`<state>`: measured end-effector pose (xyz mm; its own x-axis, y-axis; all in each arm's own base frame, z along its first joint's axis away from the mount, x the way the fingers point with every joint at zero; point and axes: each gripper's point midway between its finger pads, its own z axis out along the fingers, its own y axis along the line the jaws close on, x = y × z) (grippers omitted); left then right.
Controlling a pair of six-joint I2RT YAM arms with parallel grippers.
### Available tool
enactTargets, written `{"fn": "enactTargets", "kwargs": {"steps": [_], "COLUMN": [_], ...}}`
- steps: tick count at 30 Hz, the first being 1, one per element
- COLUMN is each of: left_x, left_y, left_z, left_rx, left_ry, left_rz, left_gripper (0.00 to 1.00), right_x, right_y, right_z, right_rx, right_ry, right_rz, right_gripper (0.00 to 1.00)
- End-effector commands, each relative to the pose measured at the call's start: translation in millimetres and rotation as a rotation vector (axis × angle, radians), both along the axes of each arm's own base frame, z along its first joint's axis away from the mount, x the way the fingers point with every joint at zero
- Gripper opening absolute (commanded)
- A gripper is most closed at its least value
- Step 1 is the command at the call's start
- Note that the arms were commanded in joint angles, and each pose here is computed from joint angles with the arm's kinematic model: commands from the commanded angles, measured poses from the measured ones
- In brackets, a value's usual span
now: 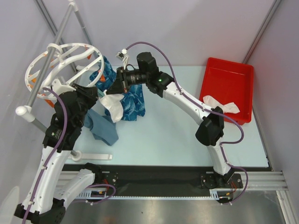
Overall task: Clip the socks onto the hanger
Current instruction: Clamp the sock onto the hanger.
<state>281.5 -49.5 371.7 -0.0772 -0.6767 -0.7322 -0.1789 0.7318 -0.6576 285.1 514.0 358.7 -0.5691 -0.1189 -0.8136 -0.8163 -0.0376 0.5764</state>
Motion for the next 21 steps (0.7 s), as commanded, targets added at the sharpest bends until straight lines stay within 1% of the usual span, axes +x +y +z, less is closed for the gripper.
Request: {"fn": "enactTargets", "kwargs": {"steps": [1,11,17,21], "left_x": [-1.8,-2.3,-3.4,-3.9], "left_y": [-7.1,-9.4,-11.3,-11.4], "left_z": [3.1,8.1,10.5,10.6], "left_rx": [-0.022,-0.022,-0.006,-0.005], "left_ry": [-0.018,-0.031,-0.071,-0.073], "left_rz": [-0.039,-0.056,-0.077,-0.079], "left_gripper": [0.0,0.0,0.0,0.0], "right_x": [-8.9,0.1,-3.2,-4.0], "right_y": [-1.8,-3.4,-3.5,-4.3], "right_z": [30.5,23.0,22.2,17.8], "right_rx": [0.067,0.026,0.013,-0.016], "right_ry": [-0.033,0.017,0.065,0.087], "right_rz": [0.039,0.014,0.029,0.03], "right_gripper": [0.0,0.0,0.0,0.0]}}
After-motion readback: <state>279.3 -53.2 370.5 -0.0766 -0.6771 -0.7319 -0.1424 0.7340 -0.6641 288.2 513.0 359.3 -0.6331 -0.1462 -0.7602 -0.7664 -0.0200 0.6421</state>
